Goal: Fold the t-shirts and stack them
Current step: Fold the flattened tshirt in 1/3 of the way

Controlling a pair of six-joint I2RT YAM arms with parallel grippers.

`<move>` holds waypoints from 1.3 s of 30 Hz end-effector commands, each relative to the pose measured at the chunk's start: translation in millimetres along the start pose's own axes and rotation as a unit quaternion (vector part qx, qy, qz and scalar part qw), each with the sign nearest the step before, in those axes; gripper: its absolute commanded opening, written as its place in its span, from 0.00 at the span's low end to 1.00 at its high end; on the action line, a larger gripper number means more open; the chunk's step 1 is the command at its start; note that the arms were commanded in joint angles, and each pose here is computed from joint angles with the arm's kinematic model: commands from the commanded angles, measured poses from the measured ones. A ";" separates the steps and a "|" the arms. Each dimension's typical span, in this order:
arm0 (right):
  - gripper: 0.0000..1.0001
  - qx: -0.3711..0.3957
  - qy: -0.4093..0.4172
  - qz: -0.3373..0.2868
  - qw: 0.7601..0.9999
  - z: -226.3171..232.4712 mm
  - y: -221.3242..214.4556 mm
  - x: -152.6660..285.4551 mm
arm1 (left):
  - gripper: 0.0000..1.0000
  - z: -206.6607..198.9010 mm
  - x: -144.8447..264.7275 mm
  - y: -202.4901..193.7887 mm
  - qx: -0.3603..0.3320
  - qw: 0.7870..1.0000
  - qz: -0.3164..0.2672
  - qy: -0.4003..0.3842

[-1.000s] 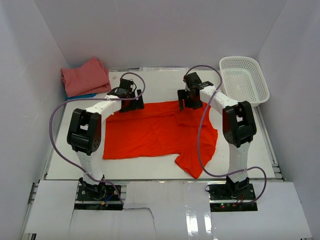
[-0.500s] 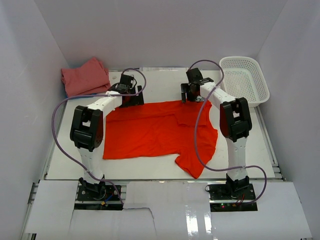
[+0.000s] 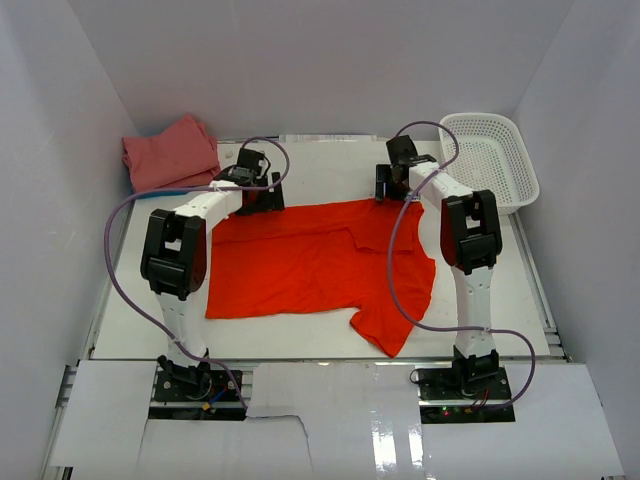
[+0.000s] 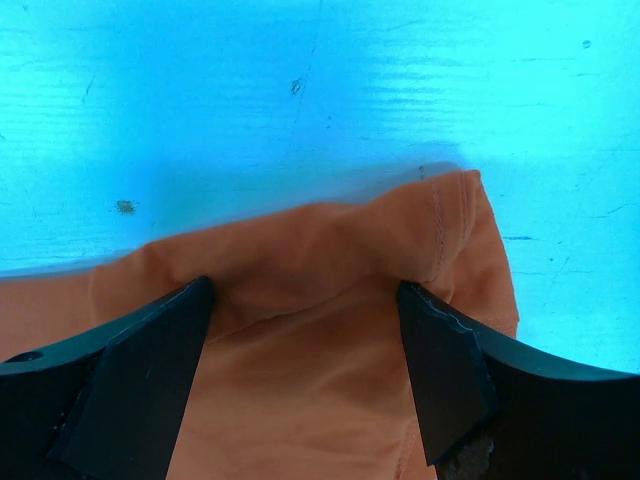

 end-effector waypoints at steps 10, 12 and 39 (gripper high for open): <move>0.80 -0.046 -0.030 0.040 0.998 -37.7 -28.7 -13.9 | 0.98 22.2 -18.2 -4.6 0.031 0.999 0.030 0.002; 0.80 -0.046 -0.028 0.037 0.998 -39.6 -27.9 -12.4 | 0.98 24.9 -22.2 -6.8 0.033 0.999 0.034 0.006; 0.82 -0.034 -0.002 -0.011 0.999 -37.6 21.5 -37.3 | 0.98 22.7 -71.2 15.4 0.043 0.998 0.039 0.024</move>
Point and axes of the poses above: each gripper's point midway between its finger pads, its own x axis back along the fingers, its own z axis along the line the jaws close on, y = z × x, the point moved 7 cm from there along x, back along the fingers, and after that the axes turned 15 degrees about x, right-handed, at the moved point
